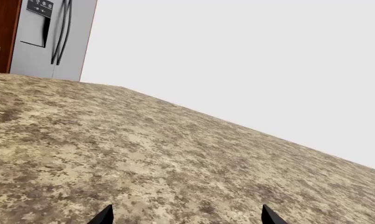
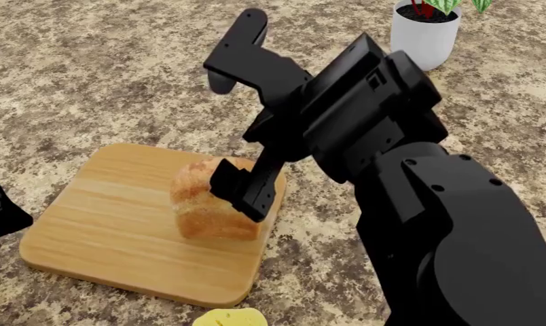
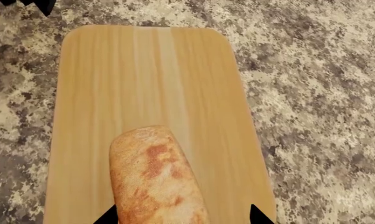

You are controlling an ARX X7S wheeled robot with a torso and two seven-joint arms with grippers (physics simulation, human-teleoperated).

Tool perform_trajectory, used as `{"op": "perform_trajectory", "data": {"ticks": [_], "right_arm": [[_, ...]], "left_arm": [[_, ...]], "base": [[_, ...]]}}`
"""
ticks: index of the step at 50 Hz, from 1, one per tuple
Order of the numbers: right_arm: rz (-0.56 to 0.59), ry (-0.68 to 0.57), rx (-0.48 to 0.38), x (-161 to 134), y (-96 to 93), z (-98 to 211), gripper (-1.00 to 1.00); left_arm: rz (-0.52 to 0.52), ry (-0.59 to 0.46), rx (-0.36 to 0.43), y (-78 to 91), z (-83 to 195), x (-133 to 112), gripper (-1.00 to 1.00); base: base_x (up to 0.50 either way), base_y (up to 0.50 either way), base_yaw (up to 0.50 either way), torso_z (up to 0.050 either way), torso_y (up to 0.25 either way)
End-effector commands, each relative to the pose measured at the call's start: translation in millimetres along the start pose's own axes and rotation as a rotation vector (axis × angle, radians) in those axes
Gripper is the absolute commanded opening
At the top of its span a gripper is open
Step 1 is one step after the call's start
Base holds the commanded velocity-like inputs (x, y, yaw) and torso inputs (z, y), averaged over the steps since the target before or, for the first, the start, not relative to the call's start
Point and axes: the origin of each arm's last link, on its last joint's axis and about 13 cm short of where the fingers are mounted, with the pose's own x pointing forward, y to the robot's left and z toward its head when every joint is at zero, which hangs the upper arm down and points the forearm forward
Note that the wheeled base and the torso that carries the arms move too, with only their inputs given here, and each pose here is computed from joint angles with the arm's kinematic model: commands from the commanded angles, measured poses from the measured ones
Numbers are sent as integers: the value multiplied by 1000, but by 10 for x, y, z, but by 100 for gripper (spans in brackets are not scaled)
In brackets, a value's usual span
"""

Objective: Place the bread and cheese on the cutting board.

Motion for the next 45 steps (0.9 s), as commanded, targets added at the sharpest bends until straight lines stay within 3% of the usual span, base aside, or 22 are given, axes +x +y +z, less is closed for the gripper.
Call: {"op": "perform_trajectory", "data": {"ticks": [1,26,40,41,45], "right_arm": [[2,-5,2,-44,-9,34,100],[-32,11,-16,-258,-32,225,100],[-216,-110,-72,-519,-85,442,100],[-242,-131,-72,-548,-86,471,100],[-318,-202,-75,-614,-96,528,100]], "left_arm": [[20,44,-25,47,-79,-40,100],[13,29,-56,24,44,-71,100],[-35,58,-51,-73,82,-103,100],[-45,57,-5,-103,123,-114,100],[-96,19,19,-214,364,-186,100]], "base": [[0,4,0,0,0],[0,0,0,0,0],[0,0,0,0,0],[0,0,0,0,0],[0,0,0,0,0]]}}
